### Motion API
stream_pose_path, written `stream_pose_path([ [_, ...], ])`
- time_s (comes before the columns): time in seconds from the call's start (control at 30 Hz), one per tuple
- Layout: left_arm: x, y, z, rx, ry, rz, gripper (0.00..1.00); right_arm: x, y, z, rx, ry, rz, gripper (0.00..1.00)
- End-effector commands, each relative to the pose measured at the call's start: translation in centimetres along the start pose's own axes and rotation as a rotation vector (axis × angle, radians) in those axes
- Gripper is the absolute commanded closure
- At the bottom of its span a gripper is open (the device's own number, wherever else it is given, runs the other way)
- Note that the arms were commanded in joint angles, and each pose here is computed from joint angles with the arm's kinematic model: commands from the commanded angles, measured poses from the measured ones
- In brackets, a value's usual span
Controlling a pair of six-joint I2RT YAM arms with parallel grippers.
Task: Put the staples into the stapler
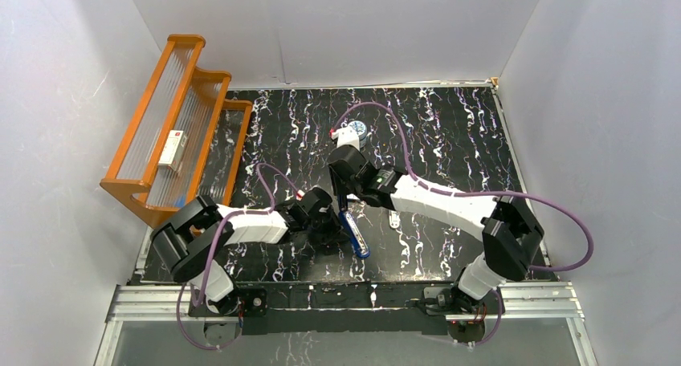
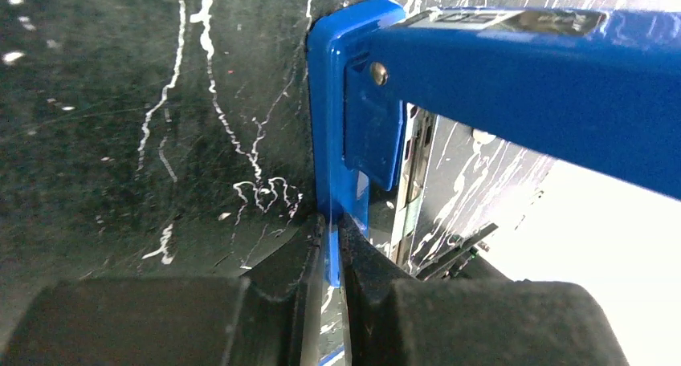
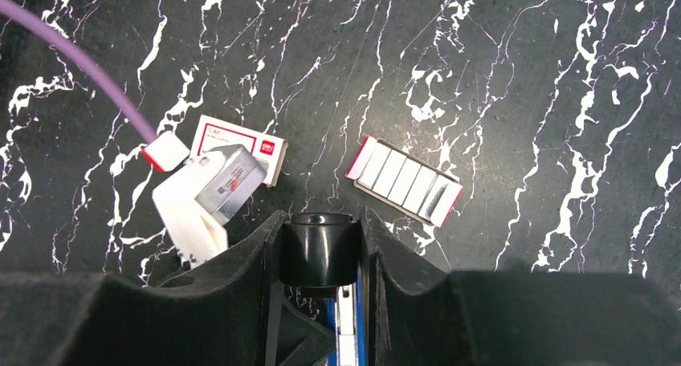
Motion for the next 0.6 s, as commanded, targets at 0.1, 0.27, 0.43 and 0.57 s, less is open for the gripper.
stream_pose_path([
  [0.1,-1.5,-3.0,9.3,-0.039,0.457,0.117,0.96,1.7,-2.7,1.6,-0.092,0.108,0.077,0.77],
  [0.27,-1.6,-3.6,10.0,-0.007,0.444,0.131,0.97,2.5,-3.6,1.0,-0.084,0.111,0.075,0.77],
  [0.43,-1.7,-3.6,10.0,0.009,0.445,0.132,0.97,3.2,-5.0,0.4,-0.066,0.112,0.092,0.77],
  [0.57,-1.7,-3.6,10.1,0.019,0.451,0.125,0.97,3.9,-6.0,-0.2,-0.05,0.105,0.097,0.77],
])
Point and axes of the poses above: each gripper's point midway between its finger pads, its own x axis back along the fingers, its own z axis along the line the jaws close on, y = z × x, the point moved 8 cm from there along x, back along the fingers, and after that the axes turned 10 degrees about -x, right-handed, at the moved point
